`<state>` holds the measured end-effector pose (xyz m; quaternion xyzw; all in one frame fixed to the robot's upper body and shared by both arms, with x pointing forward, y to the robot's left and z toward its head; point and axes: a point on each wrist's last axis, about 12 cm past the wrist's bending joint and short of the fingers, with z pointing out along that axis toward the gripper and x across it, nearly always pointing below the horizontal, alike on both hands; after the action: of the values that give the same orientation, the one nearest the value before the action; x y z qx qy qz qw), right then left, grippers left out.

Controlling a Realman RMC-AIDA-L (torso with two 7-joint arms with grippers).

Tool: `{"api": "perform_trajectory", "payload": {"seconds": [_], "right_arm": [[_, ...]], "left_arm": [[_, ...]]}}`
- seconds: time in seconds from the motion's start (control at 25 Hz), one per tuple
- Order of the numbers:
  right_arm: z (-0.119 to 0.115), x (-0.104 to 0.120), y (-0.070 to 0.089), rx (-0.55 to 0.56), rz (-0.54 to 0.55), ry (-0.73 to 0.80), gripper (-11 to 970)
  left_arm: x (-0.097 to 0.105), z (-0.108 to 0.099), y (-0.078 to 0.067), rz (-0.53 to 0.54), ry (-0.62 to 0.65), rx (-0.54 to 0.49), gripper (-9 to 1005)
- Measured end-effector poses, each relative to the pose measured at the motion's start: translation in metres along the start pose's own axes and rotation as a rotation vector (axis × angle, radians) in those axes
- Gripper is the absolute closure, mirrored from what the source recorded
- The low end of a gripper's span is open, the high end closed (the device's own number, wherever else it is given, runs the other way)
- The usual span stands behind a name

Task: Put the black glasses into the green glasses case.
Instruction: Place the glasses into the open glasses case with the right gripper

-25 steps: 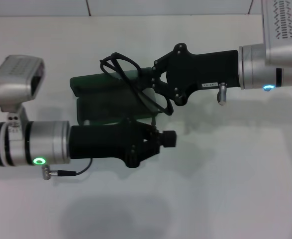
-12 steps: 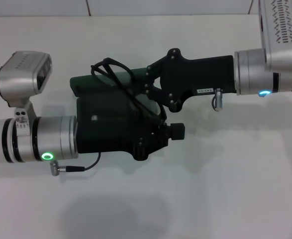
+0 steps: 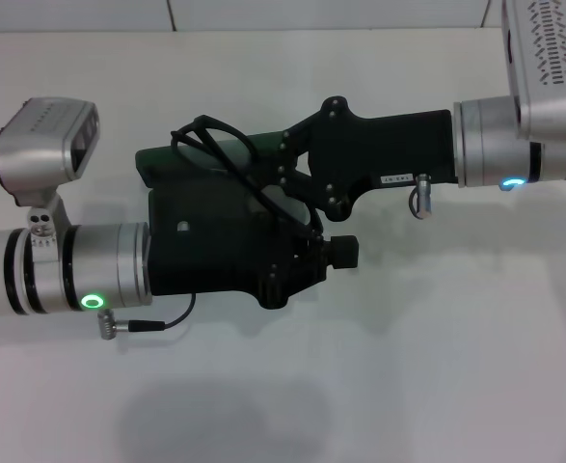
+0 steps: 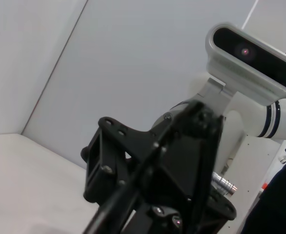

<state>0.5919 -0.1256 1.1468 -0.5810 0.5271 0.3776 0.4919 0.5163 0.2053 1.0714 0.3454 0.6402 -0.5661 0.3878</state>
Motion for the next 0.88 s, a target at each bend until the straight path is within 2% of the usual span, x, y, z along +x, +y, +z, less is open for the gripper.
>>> {"api": "perform_trajectory", "payload": {"seconds": [0.36,0.6,0.88], "right_arm": [[-0.001,0.002,-0.005,0.042,-0.016,0.014,820],[0.001,0.003,-0.010,0.075,-0.071,0.045,817],[0.016,0.005,-0.013,0.067,-0.220,0.125,814]], "left_arm": [[0.009,-0.012,-0.002,-0.014,0.003,-0.033,951],[0.022,-0.042,-0.004,-0.029,0.003,-0.124,950],[0.037,-0.073,-0.007,-0.061,0.014,-0.230,948]]}}
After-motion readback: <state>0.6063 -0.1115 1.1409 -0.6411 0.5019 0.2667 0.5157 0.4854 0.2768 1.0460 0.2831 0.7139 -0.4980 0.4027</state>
